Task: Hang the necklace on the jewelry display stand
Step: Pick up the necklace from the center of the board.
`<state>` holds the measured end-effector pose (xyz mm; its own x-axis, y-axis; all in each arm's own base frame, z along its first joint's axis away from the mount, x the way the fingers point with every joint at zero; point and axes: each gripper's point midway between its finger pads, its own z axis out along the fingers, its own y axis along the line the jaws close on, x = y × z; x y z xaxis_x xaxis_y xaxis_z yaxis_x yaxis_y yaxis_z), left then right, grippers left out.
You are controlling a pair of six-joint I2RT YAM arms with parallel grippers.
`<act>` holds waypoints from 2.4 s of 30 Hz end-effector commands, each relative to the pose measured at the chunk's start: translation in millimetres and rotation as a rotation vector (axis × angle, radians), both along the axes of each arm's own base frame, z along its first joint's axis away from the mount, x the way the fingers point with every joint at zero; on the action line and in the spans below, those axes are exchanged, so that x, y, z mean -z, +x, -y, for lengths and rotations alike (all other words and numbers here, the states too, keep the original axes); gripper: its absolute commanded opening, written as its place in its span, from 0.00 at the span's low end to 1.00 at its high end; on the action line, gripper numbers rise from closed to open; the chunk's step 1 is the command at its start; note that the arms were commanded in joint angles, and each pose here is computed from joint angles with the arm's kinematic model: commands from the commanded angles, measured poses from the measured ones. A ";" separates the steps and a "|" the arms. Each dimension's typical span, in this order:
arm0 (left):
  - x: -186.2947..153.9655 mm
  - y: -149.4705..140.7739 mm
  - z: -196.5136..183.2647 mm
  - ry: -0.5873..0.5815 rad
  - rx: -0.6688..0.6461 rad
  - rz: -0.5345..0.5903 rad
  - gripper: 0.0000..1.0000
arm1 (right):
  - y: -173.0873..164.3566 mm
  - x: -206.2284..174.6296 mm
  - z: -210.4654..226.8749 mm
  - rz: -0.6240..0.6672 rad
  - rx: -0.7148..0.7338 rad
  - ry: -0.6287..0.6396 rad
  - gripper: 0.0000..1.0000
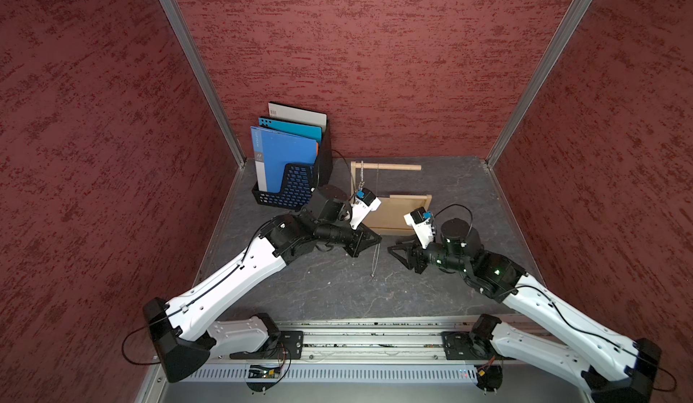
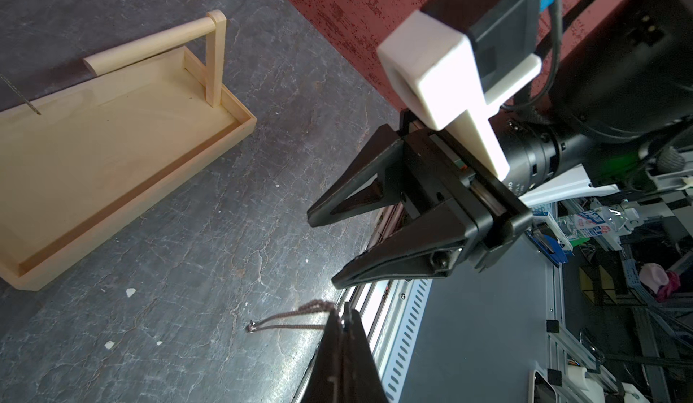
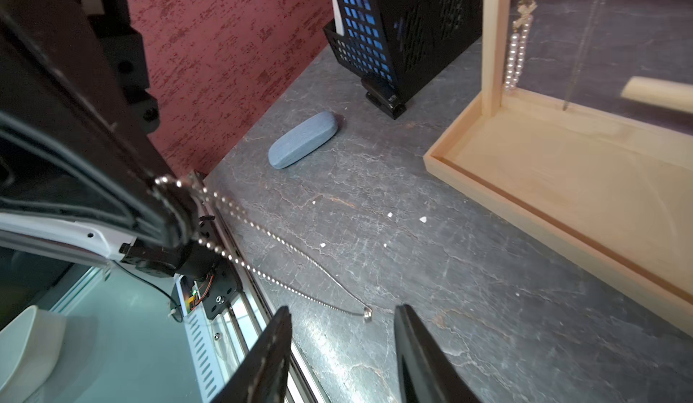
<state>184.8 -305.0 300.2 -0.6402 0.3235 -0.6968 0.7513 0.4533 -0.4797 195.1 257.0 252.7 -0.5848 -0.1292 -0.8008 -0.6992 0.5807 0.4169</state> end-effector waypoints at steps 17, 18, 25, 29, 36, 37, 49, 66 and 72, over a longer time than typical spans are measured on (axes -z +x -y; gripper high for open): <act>-36.0 -14.9 1.7 -0.113 0.058 0.017 0.00 | -3.4 -28.9 -28.2 0.112 -0.160 0.103 0.45; -36.9 -15.1 1.9 -0.116 0.060 0.015 0.00 | -1.9 -28.7 -28.8 0.116 -0.158 0.103 0.44; -42.4 -18.2 2.6 -0.129 0.067 0.010 0.00 | 1.8 -30.6 -36.3 0.125 -0.174 0.122 0.45; -46.9 -18.0 1.6 -0.139 0.061 0.022 0.00 | 0.4 -23.9 -40.1 0.105 -0.194 0.120 0.45; -47.4 -18.2 -4.6 -0.139 0.039 0.030 0.00 | 8.6 -24.9 -29.0 0.143 -0.114 0.100 0.24; -46.4 -17.7 -5.6 -0.137 0.033 0.027 0.00 | 11.0 -27.3 -26.0 0.154 -0.092 0.097 0.20; -33.1 -13.7 -12.9 -0.134 -0.020 -0.013 0.00 | 27.3 -57.4 6.2 0.277 0.091 0.057 0.00; -39.8 1.4 -15.3 -0.144 -0.102 0.027 0.00 | 35.7 -80.5 23.1 0.319 0.188 0.034 0.00; -50.0 7.1 -14.1 -0.131 -0.116 0.041 0.00 | 39.2 -79.7 32.0 0.318 0.241 0.027 0.00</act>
<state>188.6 -294.1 339.8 -0.6474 0.1650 -0.7441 0.7193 0.4551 -0.5249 226.2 240.5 319.9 -0.3374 -0.0346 -0.9407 -0.7028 0.6741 0.2273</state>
